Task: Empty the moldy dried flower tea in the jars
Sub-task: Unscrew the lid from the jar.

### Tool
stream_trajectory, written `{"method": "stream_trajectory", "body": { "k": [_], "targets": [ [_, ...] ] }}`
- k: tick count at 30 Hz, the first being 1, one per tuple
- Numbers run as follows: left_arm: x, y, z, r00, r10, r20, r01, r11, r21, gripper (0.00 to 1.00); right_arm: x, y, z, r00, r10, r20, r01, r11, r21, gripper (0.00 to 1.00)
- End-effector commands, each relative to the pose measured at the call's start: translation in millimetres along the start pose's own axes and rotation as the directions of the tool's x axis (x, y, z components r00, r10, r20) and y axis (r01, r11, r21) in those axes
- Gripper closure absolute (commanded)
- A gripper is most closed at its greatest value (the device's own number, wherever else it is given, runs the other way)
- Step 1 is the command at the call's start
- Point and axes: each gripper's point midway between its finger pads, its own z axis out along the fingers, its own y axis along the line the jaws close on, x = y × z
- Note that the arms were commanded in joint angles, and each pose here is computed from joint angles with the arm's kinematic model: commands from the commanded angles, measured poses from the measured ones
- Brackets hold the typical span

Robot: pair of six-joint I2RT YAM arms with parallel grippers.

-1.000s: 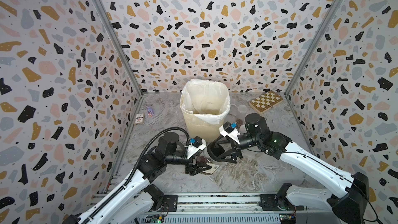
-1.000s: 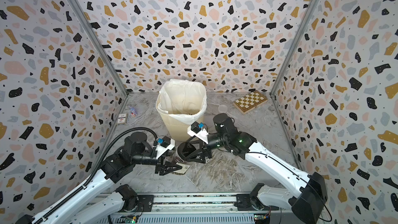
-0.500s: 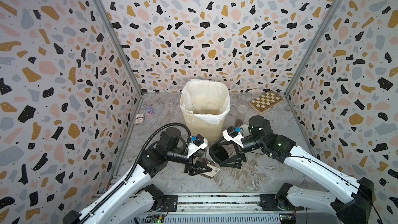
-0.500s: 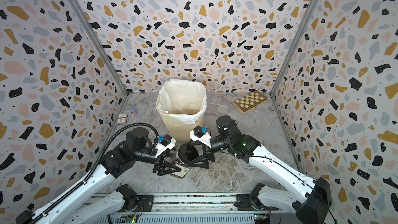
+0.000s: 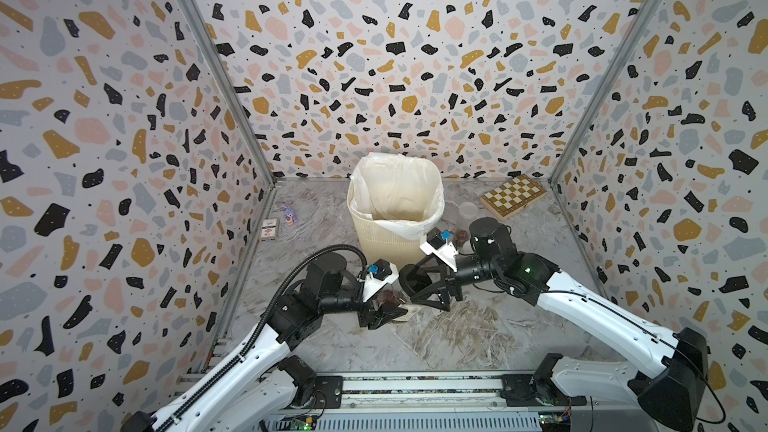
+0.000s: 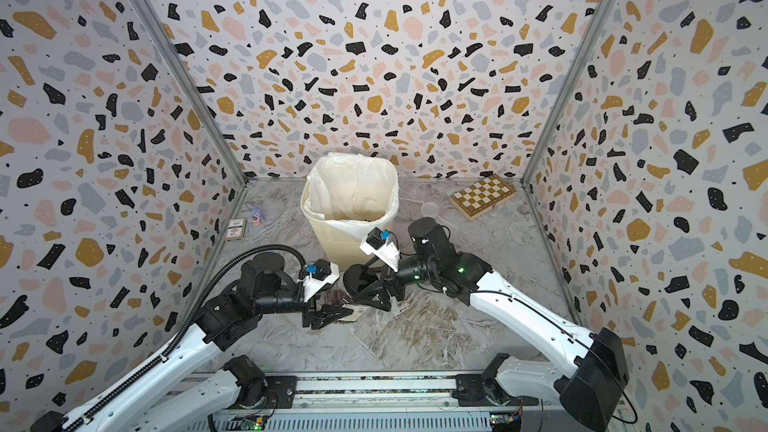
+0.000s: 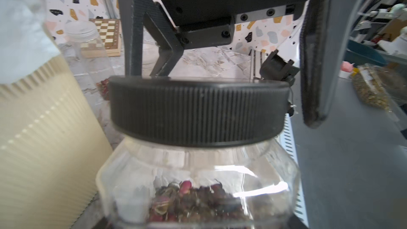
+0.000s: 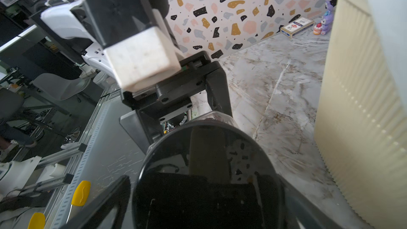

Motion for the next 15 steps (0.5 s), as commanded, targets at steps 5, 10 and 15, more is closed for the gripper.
{"method": "stream_trajectory", "body": {
  "k": [5,10,15],
  "targets": [
    [-3,36,-5,0.998,0.048,0.035,-0.04,0.976,-0.216,0.45,-15,-20,12,0.993,0.117,0.008,-0.117,0.991,0.06,0.01],
    [5,43,-6,0.999,0.035,0.018,-0.029,0.966,-0.256,0.45,-23,-23,15,0.992,0.129,0.017,-0.13,0.989,0.074,0.01],
    [8,44,-5,1.0,0.028,0.011,-0.024,0.966,-0.259,0.46,-25,-29,18,0.99,0.144,0.014,-0.144,0.985,0.095,0.01]
  ]
}}
